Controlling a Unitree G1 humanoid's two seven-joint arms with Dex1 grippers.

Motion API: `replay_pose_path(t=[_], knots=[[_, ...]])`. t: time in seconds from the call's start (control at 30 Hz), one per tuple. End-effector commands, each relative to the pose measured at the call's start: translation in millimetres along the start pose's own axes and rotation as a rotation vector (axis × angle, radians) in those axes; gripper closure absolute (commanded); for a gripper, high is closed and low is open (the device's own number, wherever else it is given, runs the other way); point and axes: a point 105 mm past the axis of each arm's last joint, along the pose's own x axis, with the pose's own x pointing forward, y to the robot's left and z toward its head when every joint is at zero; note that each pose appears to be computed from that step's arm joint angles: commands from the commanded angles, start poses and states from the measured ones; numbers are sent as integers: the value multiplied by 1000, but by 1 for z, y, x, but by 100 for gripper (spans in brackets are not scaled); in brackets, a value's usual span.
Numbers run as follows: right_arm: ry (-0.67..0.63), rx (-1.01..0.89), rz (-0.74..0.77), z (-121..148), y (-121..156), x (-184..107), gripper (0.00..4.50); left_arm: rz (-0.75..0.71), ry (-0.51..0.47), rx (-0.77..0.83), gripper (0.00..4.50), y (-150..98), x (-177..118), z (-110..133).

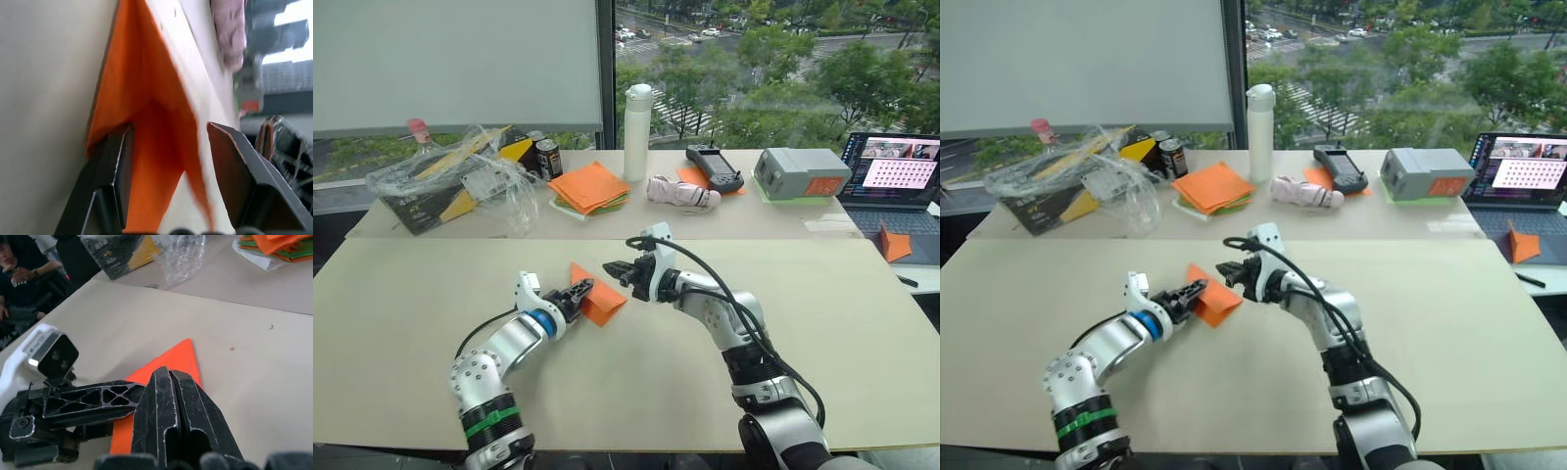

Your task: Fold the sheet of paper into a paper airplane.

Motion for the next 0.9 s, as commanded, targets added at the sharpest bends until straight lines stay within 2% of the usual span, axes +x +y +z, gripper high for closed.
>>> replay_pose_path(t=[0.03, 0.2, 0.3, 0.53, 0.7, 0.9], knots=[[-70, -199, 125, 17, 22, -9, 450, -75, 33, 134, 200, -9, -27, 8], [-39, -382, 194, 4, 27, -22, 450, -111, 81, 273, 200, -6, -60, 18], [10, -476, 230, -15, 28, -29, 450, -100, 102, 345, 200, -2, -75, 25], [28, -553, 211, -31, 23, -26, 450, -67, 91, 364, 200, 9, -75, 28], [-15, -563, 197, -24, 20, -26, 450, -69, 100, 374, 200, 9, -72, 22], [-59, -563, 182, -11, 19, -28, 259, -70, 97, 364, 198, 11, -73, 21]])
